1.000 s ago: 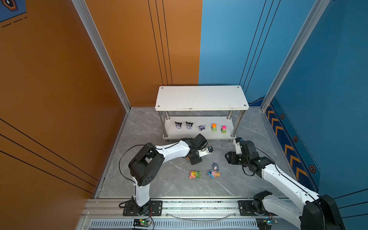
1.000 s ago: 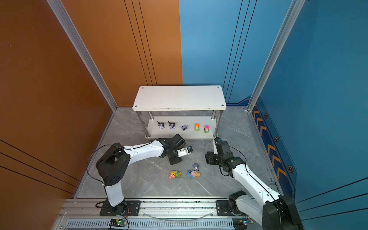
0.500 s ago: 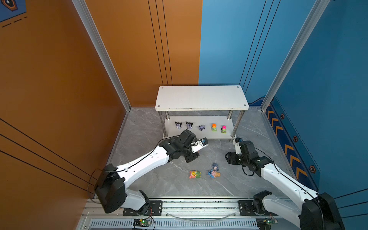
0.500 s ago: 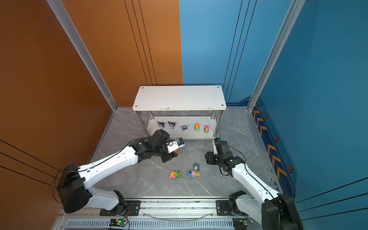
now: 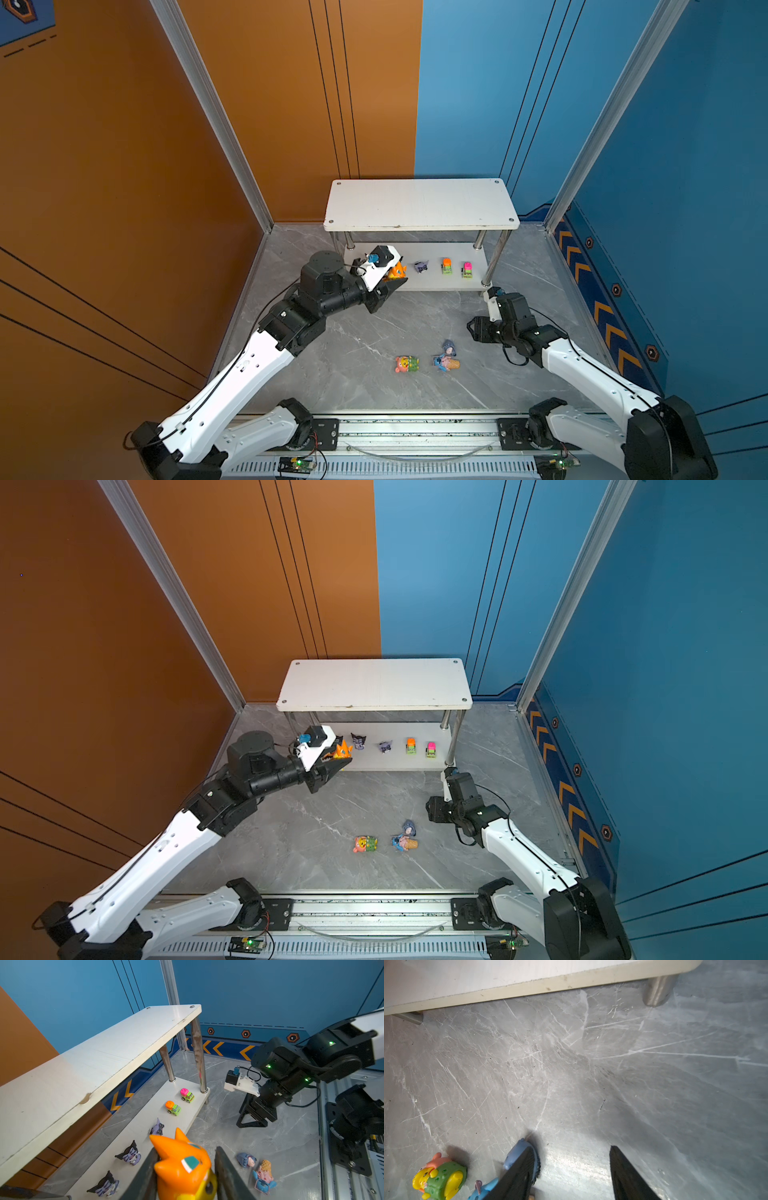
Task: Organize plastic toys on shelves
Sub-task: Place the plastic toy on the shelf.
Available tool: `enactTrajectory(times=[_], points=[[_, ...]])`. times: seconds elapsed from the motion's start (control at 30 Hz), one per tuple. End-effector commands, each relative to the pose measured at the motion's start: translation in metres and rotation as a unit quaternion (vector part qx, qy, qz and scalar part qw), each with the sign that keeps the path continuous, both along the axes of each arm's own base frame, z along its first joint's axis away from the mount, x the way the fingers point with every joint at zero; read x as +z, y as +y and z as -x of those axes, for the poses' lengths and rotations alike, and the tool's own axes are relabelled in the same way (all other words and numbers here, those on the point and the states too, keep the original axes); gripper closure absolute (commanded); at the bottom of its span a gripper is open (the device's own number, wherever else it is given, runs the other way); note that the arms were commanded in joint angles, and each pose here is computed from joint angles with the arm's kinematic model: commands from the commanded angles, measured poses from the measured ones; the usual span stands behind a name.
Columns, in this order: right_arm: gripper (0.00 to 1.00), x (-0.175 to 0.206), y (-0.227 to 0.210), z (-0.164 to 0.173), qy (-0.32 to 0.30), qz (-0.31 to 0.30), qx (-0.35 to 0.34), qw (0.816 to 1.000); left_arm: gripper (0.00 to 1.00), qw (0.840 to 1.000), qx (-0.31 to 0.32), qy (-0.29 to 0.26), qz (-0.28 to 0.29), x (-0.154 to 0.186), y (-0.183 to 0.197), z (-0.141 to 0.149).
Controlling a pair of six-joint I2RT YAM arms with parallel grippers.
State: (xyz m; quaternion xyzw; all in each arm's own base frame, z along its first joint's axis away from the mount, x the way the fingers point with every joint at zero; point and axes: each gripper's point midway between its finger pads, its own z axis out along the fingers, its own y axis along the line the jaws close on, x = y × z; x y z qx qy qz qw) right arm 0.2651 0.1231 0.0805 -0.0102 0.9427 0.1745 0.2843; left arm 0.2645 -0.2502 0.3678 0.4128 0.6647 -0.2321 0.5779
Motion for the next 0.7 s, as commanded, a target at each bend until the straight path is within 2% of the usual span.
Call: enactTrajectory(times=[0.0, 0.1, 0.3, 0.53, 0.67], points=[[0.40, 0.011, 0.006, -0.005, -0.011, -0.013, 0.001, 1.000, 0.71, 0.998, -0.016, -0.036, 0.044, 0.041, -0.004, -0.008], [0.40, 0.013, 0.006, -0.006, -0.015, -0.014, 0.001, 1.000, 0.72, 0.996, -0.010, -0.054, 0.066, 0.064, 0.001, -0.022], [0.40, 0.013, 0.007, -0.006, -0.014, -0.014, 0.002, 1.000, 0.72, 0.991, -0.019, -0.079, 0.106, 0.102, 0.008, -0.031], [0.40, 0.011, 0.007, -0.005, -0.013, -0.015, 0.002, 1.000, 0.72, 0.987, -0.012, -0.101, 0.124, 0.127, 0.020, -0.044], [0.40, 0.012, 0.006, -0.005, -0.015, -0.014, 0.001, 1.000, 0.72, 0.987, 0.018, -0.115, 0.113, 0.128, 0.033, -0.066]])
